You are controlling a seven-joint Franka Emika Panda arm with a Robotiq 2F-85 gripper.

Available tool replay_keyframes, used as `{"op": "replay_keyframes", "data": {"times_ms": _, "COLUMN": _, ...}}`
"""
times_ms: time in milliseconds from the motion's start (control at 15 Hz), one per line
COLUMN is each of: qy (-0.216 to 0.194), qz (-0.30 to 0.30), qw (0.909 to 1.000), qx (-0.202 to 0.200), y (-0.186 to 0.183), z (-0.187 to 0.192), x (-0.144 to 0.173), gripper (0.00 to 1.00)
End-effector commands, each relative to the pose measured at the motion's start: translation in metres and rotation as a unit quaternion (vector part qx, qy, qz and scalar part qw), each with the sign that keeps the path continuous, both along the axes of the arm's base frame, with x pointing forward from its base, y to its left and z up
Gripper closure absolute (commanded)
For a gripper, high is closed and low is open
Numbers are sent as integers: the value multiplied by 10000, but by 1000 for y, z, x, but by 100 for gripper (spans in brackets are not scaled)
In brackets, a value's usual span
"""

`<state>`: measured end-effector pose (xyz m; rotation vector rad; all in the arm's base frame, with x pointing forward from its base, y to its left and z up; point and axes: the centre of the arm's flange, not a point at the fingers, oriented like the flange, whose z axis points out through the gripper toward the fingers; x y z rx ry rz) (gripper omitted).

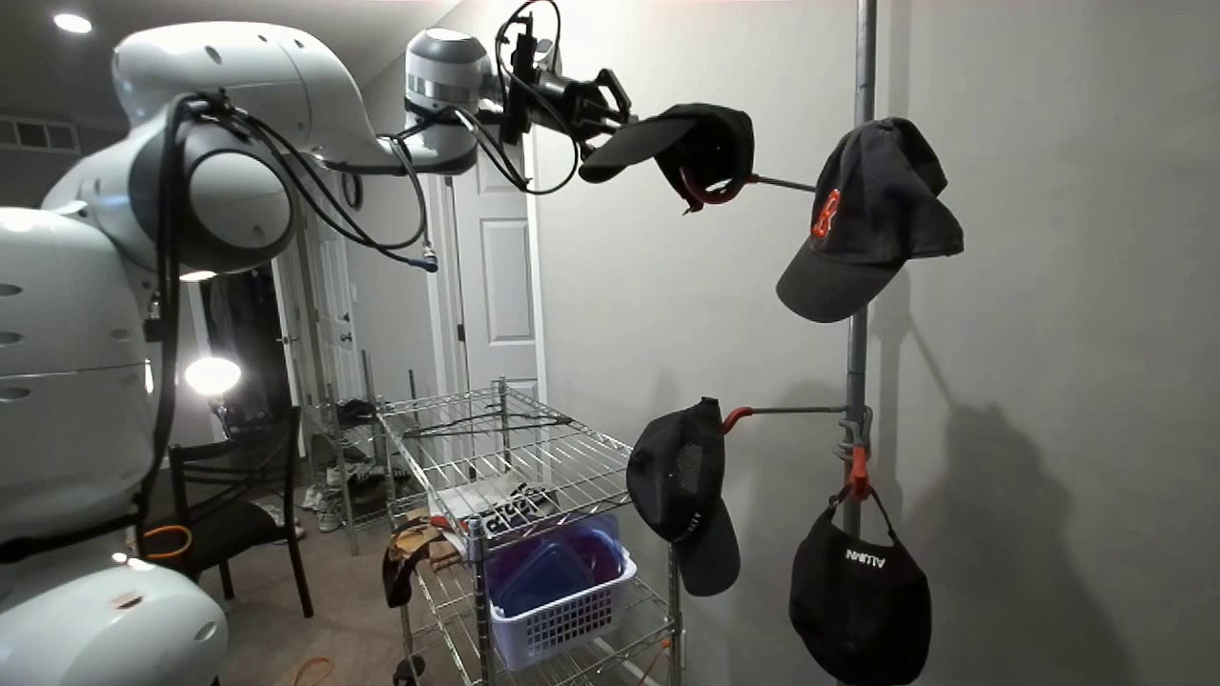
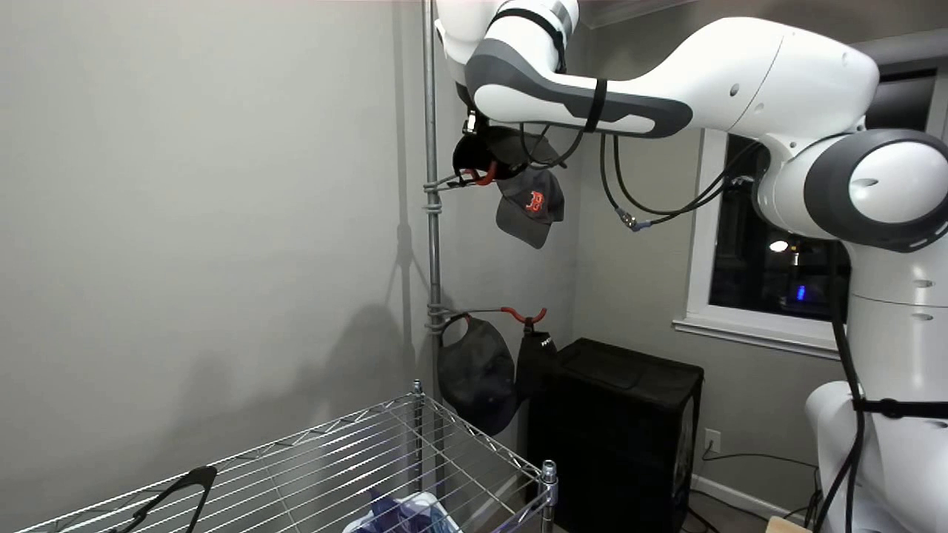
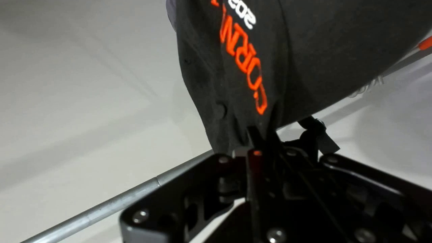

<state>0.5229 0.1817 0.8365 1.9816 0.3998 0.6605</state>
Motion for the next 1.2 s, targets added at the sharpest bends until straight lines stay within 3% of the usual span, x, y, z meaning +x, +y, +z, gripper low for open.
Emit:
{"op": "replay_keyframes", "data": {"times_ms": 0, "qy": 196, "qz": 202, "qw": 9996, "qx": 49, "y": -9, "z": -7, "x": -7, "gripper": 97}}
{"op": "replay_keyframes", "data": {"times_ms": 67, "qy": 219, "qz": 214, "qw": 9995, "qx": 88, "y": -9, "z": -9, "x": -8, "gripper": 97}}
{"op": "replay_keyframes", "data": {"times_ms": 133, "qy": 245, "qz": 219, "qw": 9994, "qx": 135, "y": -9, "z": -10, "x": -9, "gripper": 70}}
{"op": "replay_keyframes", "data": {"times_ms": 200, "qy": 258, "qz": 217, "qw": 9993, "qx": 156, "y": -10, "z": -11, "x": -10, "gripper": 69}}
{"op": "replay_keyframes", "data": {"times_ms": 333, "qy": 277, "qz": 219, "qw": 9992, "qx": 190, "y": -10, "z": -12, "x": -10, "gripper": 58}}
{"op": "replay_keyframes", "data": {"times_ms": 867, "qy": 275, "qz": 226, "qw": 9991, "qx": 228, "y": -13, "z": -9, "x": -22, "gripper": 6}}
{"op": "replay_keyframes", "data": {"times_ms": 1133, "qy": 328, "qz": 362, "qw": 9985, "qx": 257, "y": -9, "z": -10, "x": -36, "gripper": 0}}
